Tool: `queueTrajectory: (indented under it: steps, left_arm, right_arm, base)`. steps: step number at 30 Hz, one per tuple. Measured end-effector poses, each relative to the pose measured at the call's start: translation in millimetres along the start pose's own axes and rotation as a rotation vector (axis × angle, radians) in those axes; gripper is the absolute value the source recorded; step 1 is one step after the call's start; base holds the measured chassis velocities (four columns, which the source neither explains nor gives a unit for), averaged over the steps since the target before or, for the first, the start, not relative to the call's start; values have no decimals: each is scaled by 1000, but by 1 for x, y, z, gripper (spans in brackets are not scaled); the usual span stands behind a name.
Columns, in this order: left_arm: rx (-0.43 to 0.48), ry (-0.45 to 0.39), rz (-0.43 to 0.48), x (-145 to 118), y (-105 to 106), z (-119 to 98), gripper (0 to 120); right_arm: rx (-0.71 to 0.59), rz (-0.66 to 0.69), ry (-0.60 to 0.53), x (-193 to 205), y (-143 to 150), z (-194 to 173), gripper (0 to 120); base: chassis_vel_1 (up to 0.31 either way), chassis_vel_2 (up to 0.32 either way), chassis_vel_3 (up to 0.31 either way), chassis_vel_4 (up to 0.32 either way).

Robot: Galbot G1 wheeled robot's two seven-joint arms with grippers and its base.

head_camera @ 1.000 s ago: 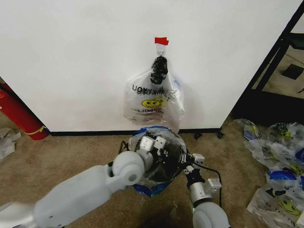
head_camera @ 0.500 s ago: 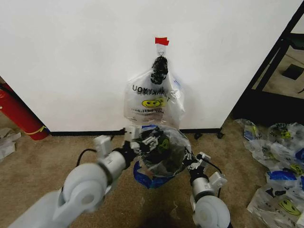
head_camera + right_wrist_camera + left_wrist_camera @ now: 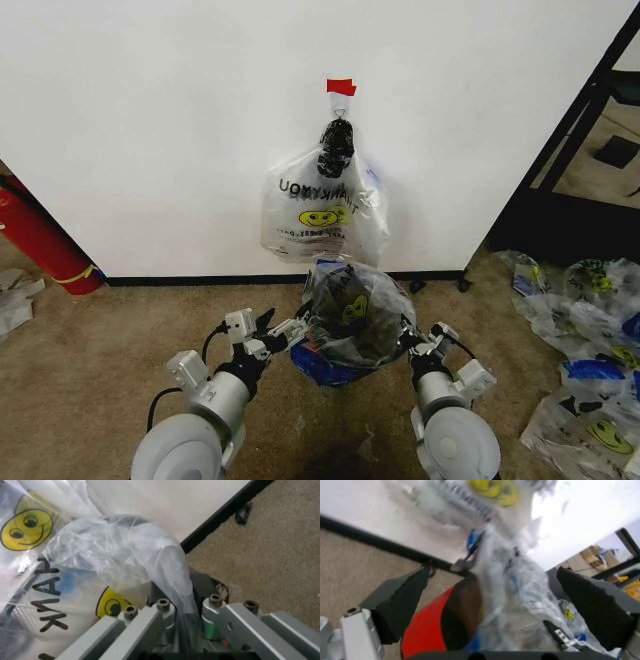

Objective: Pick up the garbage bag from the wall and place it over the trash bin.

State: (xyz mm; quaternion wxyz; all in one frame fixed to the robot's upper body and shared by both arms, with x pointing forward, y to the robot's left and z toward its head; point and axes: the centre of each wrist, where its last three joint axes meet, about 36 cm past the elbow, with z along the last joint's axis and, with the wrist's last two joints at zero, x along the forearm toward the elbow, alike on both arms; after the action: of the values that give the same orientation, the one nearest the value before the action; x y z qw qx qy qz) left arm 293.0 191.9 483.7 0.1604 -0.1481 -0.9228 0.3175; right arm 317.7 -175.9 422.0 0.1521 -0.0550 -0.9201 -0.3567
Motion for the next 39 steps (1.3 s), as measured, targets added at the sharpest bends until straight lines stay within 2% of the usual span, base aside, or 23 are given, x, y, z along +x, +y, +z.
queueTrajectory:
  steps: [4,6,7,13,14,18,24,27,29,31,32,35,37,39]
  left_arm:
    - [39,54,-44,1,16,11,95]
    - [36,76,-52,4,22,15,86]
    - [36,76,-52,4,22,15,86]
    - [67,111,-58,13,28,26,63]
    - [67,111,-58,13,28,26,63]
    - [130,108,-55,14,24,32,45]
    - [211,74,-43,14,21,20,25]
    - [231,68,-40,17,22,15,11]
    - [237,68,-38,19,22,15,8]
    - [252,73,-30,24,21,13,0]
    - [256,76,-23,27,20,12,0]
    - [253,96,4,36,15,11,14]
    - [252,100,11,38,14,11,16]
    - [252,108,30,41,9,13,26]
  right_arm:
    - [-9,0,-1,-1,-1,-4,1]
    - [-14,-2,-1,-2,-1,-6,1]
    - [-14,-2,-1,-2,-1,-6,1]
    - [-15,-4,0,-5,-1,-8,1]
    - [-15,-4,0,-5,-1,-8,1]
    - [-11,4,8,-8,-4,-6,1]
    - [-8,4,14,-10,-6,-3,1]
    - [-6,4,14,-10,-6,-3,1]
    - [-6,3,13,-10,-6,-3,1]
    - [-5,0,12,-11,-6,-4,1]
    - [-4,-1,11,-11,-6,-5,1]
    - [-1,-3,9,-12,-6,-7,1]
    - [0,-3,9,-12,-6,-7,1]
    - [0,-3,10,-13,-7,-7,1]
  base:
    - [0,0,0,0]
    - [0,0,0,0]
    - [0,0,0,0]
    - [0,0,0,0]
    - [0,0,0,0]
    - [0,0,0,0]
    - [0,0,0,0]
    - [0,0,0,0]
    - [0,0,0,0]
    - [0,0,0,0]
    - [0,0,0,0]
    - [0,0,0,0]
    - [0,0,0,0]
    - [0,0,0,0]
